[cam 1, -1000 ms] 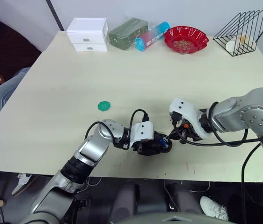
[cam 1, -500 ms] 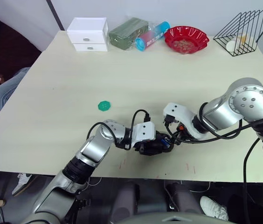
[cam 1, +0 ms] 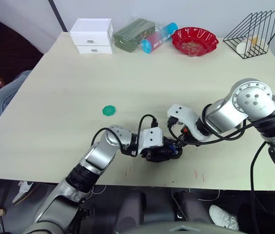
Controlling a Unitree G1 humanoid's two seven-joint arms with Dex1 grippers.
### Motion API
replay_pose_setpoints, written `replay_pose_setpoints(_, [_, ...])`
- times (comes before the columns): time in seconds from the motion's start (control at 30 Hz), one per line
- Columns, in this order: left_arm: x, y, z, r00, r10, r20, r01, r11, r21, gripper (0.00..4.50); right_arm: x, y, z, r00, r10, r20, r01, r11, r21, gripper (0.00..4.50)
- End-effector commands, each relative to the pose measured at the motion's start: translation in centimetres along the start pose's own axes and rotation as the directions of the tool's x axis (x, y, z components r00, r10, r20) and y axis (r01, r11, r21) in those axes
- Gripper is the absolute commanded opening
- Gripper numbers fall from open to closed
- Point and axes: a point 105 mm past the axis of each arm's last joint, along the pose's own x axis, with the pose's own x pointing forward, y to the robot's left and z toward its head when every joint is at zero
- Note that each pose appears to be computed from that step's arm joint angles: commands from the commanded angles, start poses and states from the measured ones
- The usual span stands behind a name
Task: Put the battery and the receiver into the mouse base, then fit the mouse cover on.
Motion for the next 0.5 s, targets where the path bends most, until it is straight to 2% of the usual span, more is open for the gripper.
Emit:
replay_pose_setpoints(0.03, [1.0,-1.1,-1.9,0.996,-0.031,-0.080,0.029,0.999,-0.030,2.94,-0.4,-0.1,0.2,1.000,-0.026,0.004,0.026,1.000,-0.013,0.00])
replay_pose_setpoints(0.5, [1.1,-1.3,-2.1,0.996,-0.032,-0.088,0.029,0.999,-0.040,2.94,0.7,0.2,-0.4,0.999,-0.028,-0.041,0.029,1.000,0.011,0.00])
